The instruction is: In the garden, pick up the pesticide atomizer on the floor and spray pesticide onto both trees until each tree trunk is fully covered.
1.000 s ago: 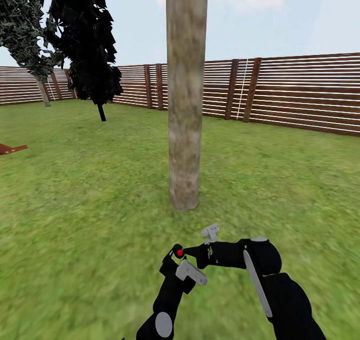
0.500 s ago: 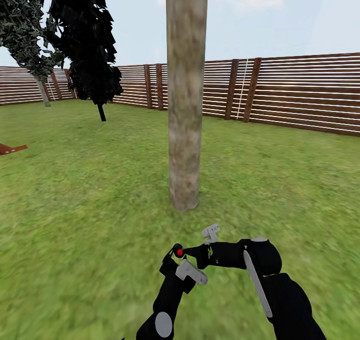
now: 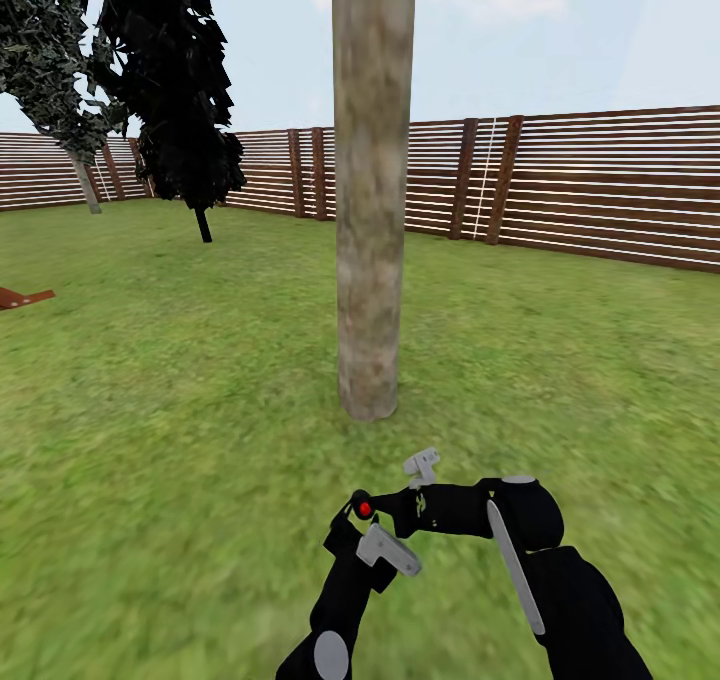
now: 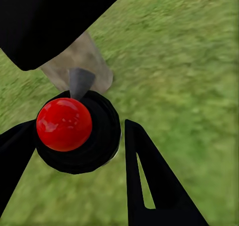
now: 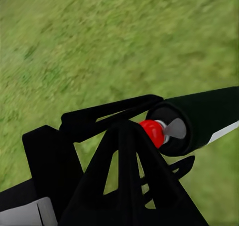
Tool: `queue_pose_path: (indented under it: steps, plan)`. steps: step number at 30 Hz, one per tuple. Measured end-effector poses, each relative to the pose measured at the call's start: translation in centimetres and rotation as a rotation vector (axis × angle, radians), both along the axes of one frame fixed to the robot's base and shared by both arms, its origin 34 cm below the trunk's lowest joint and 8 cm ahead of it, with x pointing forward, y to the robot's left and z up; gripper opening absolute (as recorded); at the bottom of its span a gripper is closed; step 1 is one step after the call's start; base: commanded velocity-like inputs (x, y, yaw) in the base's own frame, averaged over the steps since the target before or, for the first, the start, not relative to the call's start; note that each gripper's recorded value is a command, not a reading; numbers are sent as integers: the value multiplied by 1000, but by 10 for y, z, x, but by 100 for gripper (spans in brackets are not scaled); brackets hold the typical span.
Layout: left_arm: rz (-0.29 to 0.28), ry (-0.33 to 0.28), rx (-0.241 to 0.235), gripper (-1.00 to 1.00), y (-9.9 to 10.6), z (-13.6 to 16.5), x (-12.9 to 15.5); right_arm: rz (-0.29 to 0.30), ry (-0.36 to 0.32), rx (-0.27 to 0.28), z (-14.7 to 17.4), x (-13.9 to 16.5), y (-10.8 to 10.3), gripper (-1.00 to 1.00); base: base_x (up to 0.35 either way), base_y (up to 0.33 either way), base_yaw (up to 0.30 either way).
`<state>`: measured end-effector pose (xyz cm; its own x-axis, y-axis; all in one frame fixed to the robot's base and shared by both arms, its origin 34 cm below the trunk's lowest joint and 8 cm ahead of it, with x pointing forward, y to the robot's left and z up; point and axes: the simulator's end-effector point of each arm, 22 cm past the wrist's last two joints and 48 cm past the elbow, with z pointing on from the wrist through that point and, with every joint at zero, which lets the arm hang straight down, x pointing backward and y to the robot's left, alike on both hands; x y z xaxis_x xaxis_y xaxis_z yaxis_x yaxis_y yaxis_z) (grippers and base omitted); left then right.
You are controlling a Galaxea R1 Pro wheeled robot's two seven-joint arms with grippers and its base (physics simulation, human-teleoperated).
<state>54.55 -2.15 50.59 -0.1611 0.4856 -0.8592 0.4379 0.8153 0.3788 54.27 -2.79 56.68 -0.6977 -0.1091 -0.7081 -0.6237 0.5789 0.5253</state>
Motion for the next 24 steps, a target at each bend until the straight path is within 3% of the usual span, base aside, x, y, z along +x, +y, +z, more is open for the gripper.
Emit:
queue_pose_path:
  steps: [24]
  plan:
    - [1,-6,-3,-100,1,3,0,-8,-1,-9,-2,2,-2,-100,0,0,0]
